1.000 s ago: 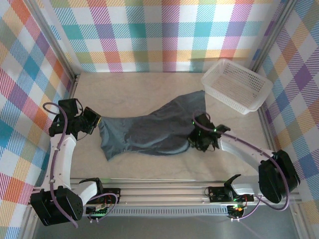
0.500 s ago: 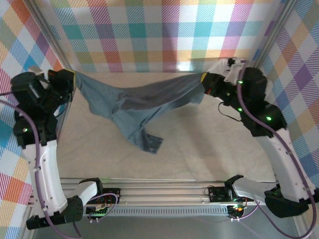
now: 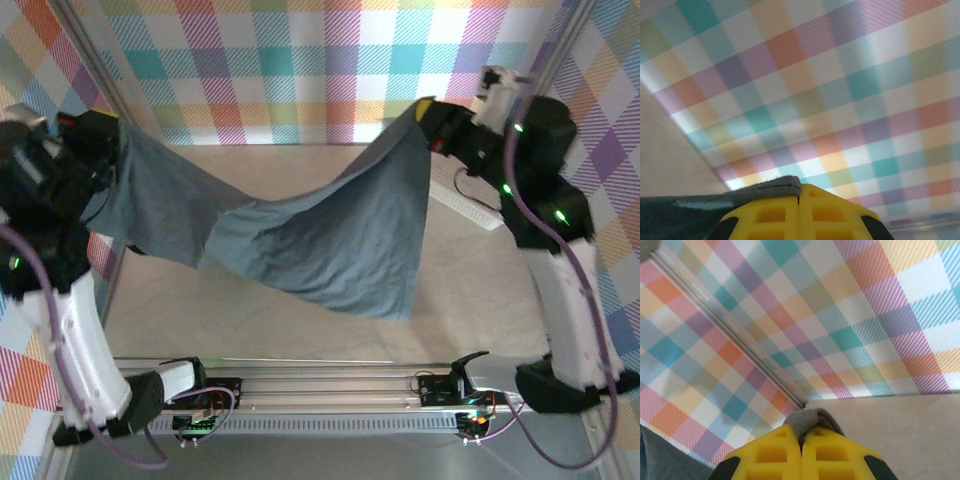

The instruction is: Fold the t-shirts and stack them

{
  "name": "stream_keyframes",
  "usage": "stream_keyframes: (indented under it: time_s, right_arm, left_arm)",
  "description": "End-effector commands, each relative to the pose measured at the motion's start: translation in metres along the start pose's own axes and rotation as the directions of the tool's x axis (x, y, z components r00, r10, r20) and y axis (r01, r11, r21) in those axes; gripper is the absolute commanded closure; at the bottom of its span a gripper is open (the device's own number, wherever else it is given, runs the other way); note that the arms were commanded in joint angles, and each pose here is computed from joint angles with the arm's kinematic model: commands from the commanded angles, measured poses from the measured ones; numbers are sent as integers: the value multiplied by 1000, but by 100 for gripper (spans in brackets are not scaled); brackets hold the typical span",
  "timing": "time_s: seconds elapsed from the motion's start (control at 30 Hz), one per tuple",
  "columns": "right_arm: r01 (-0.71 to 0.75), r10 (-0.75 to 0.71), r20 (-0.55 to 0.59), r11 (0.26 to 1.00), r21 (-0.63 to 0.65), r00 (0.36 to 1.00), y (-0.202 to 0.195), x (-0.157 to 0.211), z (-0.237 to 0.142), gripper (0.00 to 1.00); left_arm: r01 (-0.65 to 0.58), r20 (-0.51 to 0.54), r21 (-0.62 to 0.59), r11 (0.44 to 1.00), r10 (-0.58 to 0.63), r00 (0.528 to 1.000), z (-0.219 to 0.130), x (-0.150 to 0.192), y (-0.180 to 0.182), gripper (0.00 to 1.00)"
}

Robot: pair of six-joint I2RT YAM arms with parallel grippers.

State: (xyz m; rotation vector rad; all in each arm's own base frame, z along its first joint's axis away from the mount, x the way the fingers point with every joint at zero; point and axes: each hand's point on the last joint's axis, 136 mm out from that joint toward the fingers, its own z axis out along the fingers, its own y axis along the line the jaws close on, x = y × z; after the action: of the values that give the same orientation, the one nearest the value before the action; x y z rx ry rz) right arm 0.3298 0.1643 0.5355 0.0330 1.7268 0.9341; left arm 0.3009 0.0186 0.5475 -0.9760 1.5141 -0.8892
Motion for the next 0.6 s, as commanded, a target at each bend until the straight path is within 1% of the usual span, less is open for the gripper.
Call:
stream_keyframes:
  time_s: [0.0, 0.1, 0.17, 0.23, 0.3, 0.37, 0.43, 0.5, 0.53, 0.57]
  right_arm:
    - [-71, 65, -101, 996, -54, 993, -21, 15, 62, 100]
    - [-125, 112, -160, 990, -69, 981, -41, 15, 111, 100]
    - [-131, 117, -175, 989, -70, 978, -50, 9, 138, 100]
    - [-128, 113, -171, 989, -78, 979, -57, -2, 159, 100]
    - [-133, 118, -135, 986, -103, 984, -60, -22, 171, 100]
    - [-158, 148, -77, 978, -140, 986, -61, -48, 171, 100]
    - [-186, 185, -19, 968, -166, 982, -66, -72, 163, 100]
    - [-195, 204, 29, 965, -176, 979, -67, -94, 147, 100]
    - [-191, 202, 45, 966, -173, 978, -68, -101, 138, 100]
    - [-184, 196, 57, 968, -171, 979, -65, -107, 128, 100]
  left_arm:
    - [-18, -65, -102, 995, 11, 998, 57, 2, 40, 100]
    - [-8, -74, -150, 989, -3, 997, 100, -6, 64, 100]
    - [22, -85, -152, 988, -35, 996, 128, -12, 74, 100]
    - [58, -99, -121, 991, -71, 993, 155, -18, 74, 100]
    - [90, -99, -77, 993, -97, 990, 172, -31, 63, 100]
    - [98, -79, -12, 995, -98, 992, 173, -46, 38, 100]
    - [88, -47, 58, 994, -85, 995, 163, -58, 8, 100]
    - [59, 4, 147, 987, -60, 998, 133, -70, -33, 100]
    - [45, 50, 169, 985, -54, 997, 116, -83, -42, 100]
    - [30, 73, 201, 979, -46, 996, 100, -85, -56, 100]
